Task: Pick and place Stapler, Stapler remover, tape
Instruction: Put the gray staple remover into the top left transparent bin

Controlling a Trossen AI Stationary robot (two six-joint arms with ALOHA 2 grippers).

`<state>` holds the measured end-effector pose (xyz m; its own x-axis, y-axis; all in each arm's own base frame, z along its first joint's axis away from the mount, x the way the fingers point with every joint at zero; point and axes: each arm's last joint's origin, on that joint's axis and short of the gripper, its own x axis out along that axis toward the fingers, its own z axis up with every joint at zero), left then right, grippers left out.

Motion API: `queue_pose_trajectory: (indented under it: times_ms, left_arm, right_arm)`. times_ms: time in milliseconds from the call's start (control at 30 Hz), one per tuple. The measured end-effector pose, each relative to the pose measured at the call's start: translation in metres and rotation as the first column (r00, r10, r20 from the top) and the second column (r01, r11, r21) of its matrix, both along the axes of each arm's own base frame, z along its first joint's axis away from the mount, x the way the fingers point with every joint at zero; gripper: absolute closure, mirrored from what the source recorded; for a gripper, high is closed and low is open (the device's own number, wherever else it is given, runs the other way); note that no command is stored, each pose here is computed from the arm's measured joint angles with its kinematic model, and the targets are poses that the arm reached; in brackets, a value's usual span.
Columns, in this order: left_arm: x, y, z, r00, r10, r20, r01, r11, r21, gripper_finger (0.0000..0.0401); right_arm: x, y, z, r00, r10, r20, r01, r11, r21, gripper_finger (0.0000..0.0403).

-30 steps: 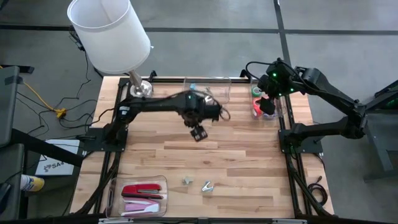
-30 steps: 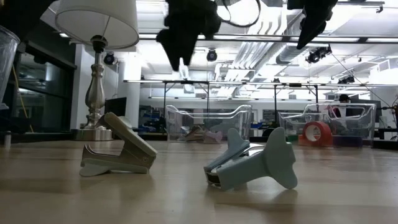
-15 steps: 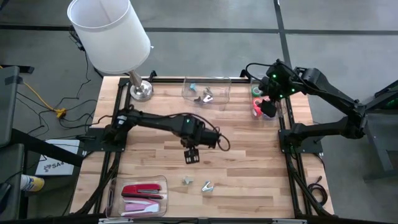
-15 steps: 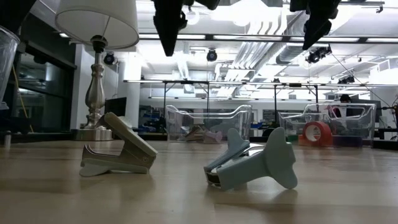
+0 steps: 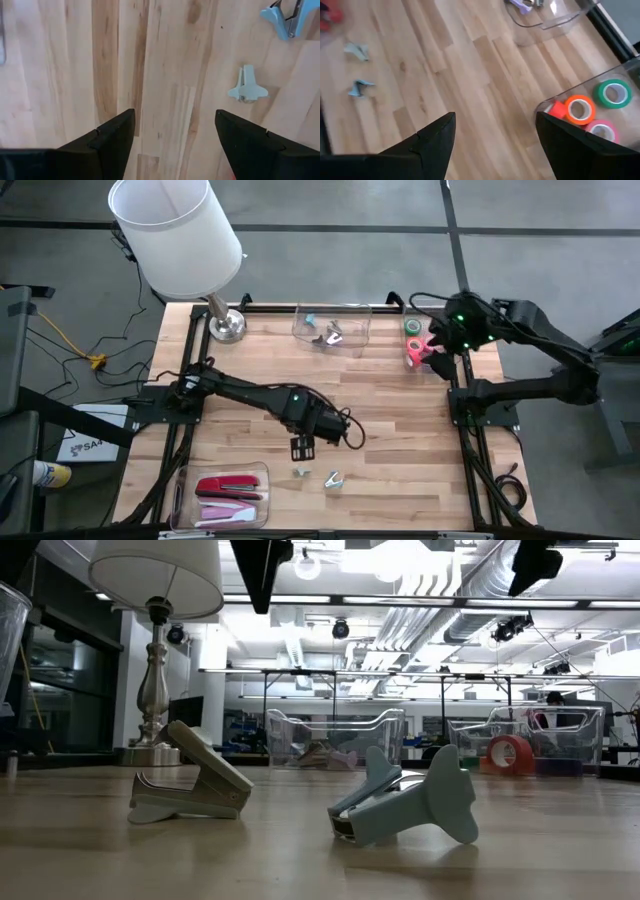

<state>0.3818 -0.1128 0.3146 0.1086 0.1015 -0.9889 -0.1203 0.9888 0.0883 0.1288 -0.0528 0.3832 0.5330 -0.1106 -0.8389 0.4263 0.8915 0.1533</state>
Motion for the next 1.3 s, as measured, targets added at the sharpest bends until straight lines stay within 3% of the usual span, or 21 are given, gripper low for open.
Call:
queue_pose_trajectory:
  times_ms: [133, 467, 733, 1033, 1300]
  left_arm:
    - [0.002, -0.01, -0.014, 1.0, -0.006, 0.007, 0.006, 1.0, -0.014, 0.013]
    - [0.007, -0.024, -0.051, 0.999, -0.04, -0.032, 0.033, 0.981, -0.192, 0.013]
    - [0.015, -0.027, -0.067, 0.999, -0.017, -0.037, 0.009, 0.978, -0.206, 0.013]
    - [0.028, -0.034, -0.088, 0.999, -0.017, -0.036, 0.006, 0.958, -0.285, 0.013]
    - [0.036, -0.04, -0.108, 0.999, -0.031, -0.044, 0.018, 0.962, -0.273, 0.013]
  right_arm:
    - [-0.007, 0.014, 0.004, 0.999, -0.009, 0.037, 0.009, 1.0, 0.009, 0.0136]
    - [-0.006, 0.038, 0.006, 0.999, 0.002, 0.053, -0.003, 0.999, 0.034, 0.0136]
    - [-0.003, 0.05, 0.006, 0.999, 0.025, 0.048, -0.025, 1.0, 0.008, 0.0137]
    - [-0.003, 0.058, 0.005, 0.996, 0.079, 0.048, -0.079, 0.997, -0.003, 0.0136]
    - [-0.004, 0.062, 0.006, 0.992, 0.114, 0.047, -0.114, 0.993, -0.003, 0.0135]
